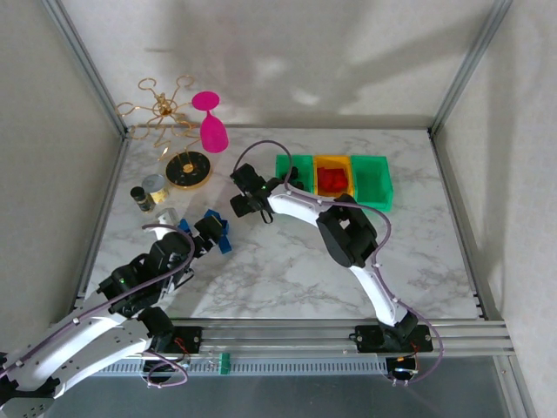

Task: Sort the legos into containers by color
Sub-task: Pick up the lego from the center of the table.

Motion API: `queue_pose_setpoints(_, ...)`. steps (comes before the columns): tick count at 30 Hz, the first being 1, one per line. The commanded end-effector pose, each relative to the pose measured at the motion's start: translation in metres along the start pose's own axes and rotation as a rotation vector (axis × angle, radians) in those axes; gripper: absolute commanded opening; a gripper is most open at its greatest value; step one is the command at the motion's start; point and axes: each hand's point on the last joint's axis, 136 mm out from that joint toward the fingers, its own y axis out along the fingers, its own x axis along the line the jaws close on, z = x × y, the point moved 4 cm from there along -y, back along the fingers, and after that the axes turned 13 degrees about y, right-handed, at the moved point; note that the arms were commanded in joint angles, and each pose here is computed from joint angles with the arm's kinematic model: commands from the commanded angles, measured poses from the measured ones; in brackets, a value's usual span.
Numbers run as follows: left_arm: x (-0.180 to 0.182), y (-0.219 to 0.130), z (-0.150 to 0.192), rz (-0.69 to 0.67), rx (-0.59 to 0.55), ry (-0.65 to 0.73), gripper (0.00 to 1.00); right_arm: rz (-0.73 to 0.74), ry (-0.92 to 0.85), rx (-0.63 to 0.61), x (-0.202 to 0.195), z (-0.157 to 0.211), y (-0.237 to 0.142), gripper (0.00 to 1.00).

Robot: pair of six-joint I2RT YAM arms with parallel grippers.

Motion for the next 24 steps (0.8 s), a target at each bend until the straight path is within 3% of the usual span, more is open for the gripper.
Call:
queue_pose_setpoints(1,0.015,0.004,0.005,-0.076,-0.012,-0.018,1.0,0.014,-0.053,0.033,0.0,0.0,0.008,0.67)
queue_pose_setpoints(14,0.012,0.006,0.005,-0.059,-0.011,-0.024,1.0,0.011,-0.066,0.047,-0.001,-0.002,0.011,0.36)
queue_pose_setpoints(19,0.009,0.004,0.002,-0.041,-0.007,-0.026,1.0,-0.029,-0.051,0.022,0.007,-0.013,-0.013,0.26)
queue_pose_setpoints(24,-0.002,0.002,-0.002,0.005,0.002,-0.03,0.99,-0.108,0.007,-0.025,0.009,-0.02,-0.06,0.25)
